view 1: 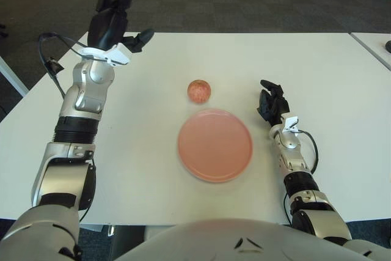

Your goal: Put the apple into the plate.

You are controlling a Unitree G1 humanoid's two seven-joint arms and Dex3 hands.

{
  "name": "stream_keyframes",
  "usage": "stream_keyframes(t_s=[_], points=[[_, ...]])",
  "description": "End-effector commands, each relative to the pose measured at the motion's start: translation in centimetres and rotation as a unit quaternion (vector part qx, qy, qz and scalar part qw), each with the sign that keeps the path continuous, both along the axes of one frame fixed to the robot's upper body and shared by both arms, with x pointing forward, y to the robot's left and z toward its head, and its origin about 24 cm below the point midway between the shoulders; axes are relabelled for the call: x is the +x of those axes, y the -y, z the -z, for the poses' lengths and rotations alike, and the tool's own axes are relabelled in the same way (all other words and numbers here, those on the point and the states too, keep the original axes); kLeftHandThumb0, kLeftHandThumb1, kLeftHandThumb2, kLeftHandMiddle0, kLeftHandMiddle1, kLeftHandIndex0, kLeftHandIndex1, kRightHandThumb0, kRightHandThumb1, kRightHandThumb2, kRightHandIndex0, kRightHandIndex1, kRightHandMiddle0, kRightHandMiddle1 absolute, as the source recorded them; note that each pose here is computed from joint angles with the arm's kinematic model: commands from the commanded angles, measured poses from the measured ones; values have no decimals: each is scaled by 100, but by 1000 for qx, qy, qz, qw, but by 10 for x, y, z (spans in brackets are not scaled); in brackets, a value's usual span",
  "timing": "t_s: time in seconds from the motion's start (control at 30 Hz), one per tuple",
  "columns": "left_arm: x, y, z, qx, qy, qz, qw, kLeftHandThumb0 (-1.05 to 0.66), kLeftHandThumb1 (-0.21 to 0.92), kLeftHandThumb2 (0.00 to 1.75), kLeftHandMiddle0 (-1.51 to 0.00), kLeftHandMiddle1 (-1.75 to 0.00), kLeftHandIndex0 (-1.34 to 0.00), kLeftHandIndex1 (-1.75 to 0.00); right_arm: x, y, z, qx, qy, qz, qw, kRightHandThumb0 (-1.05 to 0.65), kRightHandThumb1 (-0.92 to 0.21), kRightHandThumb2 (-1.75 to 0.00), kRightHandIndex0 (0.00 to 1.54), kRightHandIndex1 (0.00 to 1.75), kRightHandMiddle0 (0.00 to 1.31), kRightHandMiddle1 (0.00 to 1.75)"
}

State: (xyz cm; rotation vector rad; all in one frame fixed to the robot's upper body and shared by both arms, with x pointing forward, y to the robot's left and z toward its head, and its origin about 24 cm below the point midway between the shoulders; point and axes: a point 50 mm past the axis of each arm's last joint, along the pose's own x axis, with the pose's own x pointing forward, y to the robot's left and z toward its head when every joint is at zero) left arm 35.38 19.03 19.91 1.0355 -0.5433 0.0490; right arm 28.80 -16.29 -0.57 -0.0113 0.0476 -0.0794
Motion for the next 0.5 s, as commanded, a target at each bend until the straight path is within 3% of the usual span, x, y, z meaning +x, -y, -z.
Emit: stream_keyframes(t_s=[0.0, 0.23, 0.47], points=[[15, 27, 10, 31, -24, 17, 999, -105, 92, 69, 0, 0, -1, -2, -7, 1, 17, -1, -44, -2, 999, -59, -92, -73, 33, 32, 0, 83], [26, 40, 42, 64, -83, 23, 994, -105, 92, 72, 0, 0, 0, -1, -7, 0, 18, -3, -46, -3, 999, -59, -92, -71, 32, 31, 0, 85], [35, 55, 50, 91, -110, 38, 989, -105, 92, 76, 0, 0, 0, 0, -5, 0, 20, -15, -48, 1, 999, -58, -92, -66, 31, 29, 0, 88]])
